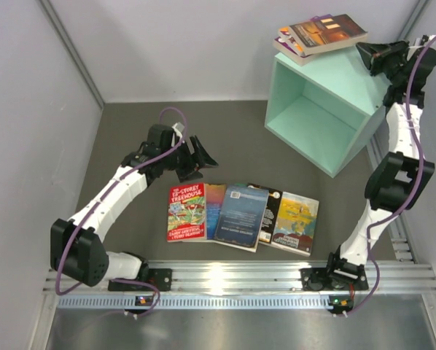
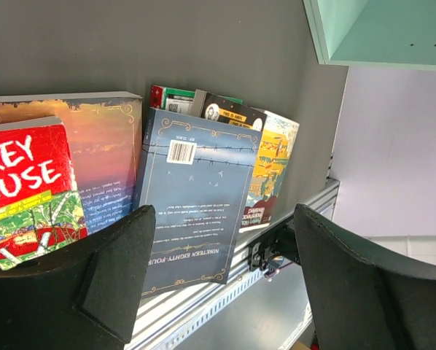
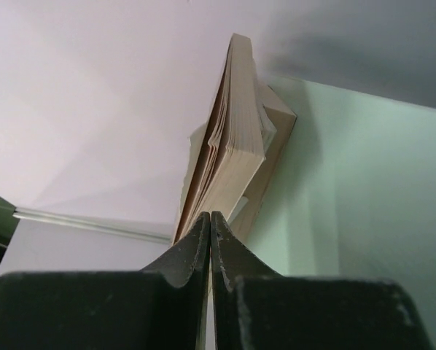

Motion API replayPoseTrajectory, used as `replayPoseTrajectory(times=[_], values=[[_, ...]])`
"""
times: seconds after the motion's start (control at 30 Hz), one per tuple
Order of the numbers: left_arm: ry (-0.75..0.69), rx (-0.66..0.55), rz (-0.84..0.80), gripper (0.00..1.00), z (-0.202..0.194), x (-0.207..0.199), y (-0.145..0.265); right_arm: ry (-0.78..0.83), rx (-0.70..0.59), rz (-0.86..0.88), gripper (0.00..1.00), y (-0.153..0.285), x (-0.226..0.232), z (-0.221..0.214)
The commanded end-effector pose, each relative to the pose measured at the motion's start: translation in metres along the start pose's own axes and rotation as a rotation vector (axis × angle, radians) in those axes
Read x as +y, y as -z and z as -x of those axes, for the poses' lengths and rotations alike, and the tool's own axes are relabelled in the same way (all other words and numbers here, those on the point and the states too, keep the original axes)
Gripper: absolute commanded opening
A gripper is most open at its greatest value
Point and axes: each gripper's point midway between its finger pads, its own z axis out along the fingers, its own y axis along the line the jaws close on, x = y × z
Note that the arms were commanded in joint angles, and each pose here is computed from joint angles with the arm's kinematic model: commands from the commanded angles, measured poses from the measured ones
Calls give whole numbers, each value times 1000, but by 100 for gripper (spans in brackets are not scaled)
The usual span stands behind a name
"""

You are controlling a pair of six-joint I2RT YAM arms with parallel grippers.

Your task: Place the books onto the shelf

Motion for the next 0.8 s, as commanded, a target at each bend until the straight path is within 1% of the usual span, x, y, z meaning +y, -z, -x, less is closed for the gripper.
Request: replayPoseTrajectory(times=[0.0,0.27,0.37,0.4,0.67,0.77], values=[[-34,-30,-16,81,4,-6,7,-30,-34,45,0,-12,-6,11],[-39,-13,-9,81,10,-7,-4,-58,-31,38,0,-25,-19,8],[-43,-10,-10,81,14,-9,-7,-55,-29,50,0,-31,-14,7],[-42,-12,-11,81,16,-10,-8,-63,-26,43,0,-35,-19,6],[-50,-15,-6,81,23,-11,-14,-77,-25,57,0,-50,-18,1],[-52,-11,2,81,26,-10,-20,-78,-8,65,0,-59,-19,-8]])
